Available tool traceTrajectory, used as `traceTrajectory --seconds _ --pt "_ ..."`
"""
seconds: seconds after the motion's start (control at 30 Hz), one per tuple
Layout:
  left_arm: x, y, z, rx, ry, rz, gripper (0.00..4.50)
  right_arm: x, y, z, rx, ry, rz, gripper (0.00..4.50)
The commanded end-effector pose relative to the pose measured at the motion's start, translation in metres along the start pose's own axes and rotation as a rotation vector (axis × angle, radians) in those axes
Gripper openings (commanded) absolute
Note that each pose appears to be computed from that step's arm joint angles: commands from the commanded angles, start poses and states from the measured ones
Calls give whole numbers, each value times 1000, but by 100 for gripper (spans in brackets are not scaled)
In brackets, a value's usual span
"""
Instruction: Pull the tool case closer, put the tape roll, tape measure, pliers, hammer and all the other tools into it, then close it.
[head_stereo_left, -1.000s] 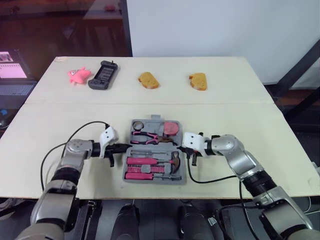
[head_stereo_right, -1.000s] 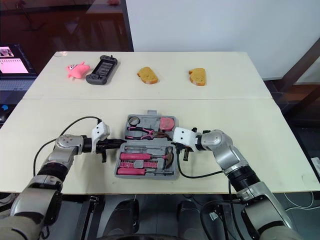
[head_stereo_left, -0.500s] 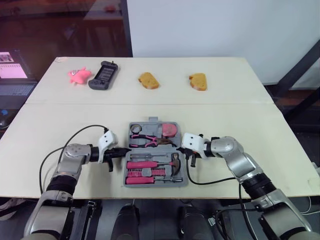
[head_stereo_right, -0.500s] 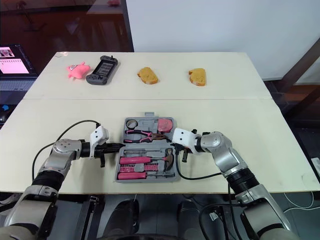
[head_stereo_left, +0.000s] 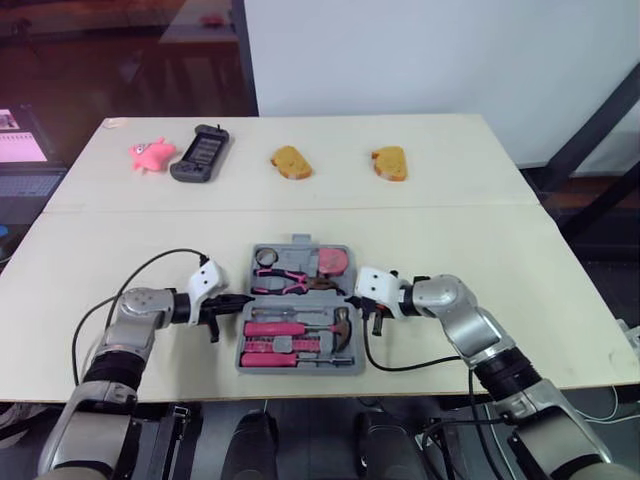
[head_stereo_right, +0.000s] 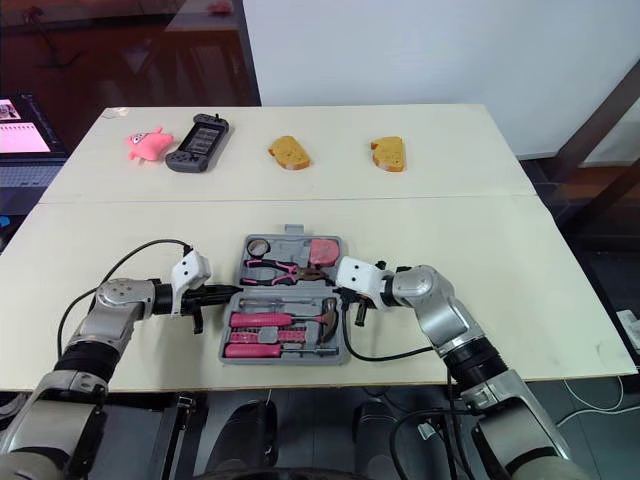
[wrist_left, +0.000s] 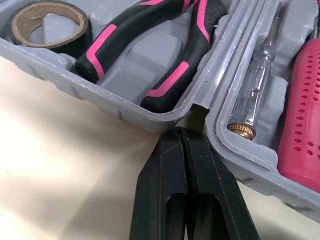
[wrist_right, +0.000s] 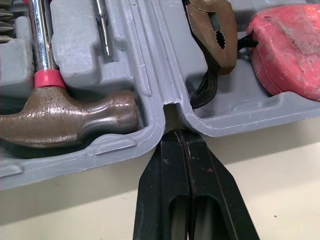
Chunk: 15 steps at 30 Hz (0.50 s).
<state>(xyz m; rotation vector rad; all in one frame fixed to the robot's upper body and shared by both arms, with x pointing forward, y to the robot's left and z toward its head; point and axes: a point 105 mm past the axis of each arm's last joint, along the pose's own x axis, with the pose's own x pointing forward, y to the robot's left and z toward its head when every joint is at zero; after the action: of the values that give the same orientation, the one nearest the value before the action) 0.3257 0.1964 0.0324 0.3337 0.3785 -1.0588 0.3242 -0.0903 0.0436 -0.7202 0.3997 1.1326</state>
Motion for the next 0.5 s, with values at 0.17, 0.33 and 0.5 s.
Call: traceTrajectory --seconds 0.17,0.33,0.5 --pt "-7 -7 -17 -58 26 25 6 8 20 32 -48 -109 74 0" --pt "-7 -15 -20 -86 5 16 6 10 24 30 -39 -101 77 0" --pt "-2 -33 -17 -114 -25 -38 6 8 21 25 -34 -82 64 0"
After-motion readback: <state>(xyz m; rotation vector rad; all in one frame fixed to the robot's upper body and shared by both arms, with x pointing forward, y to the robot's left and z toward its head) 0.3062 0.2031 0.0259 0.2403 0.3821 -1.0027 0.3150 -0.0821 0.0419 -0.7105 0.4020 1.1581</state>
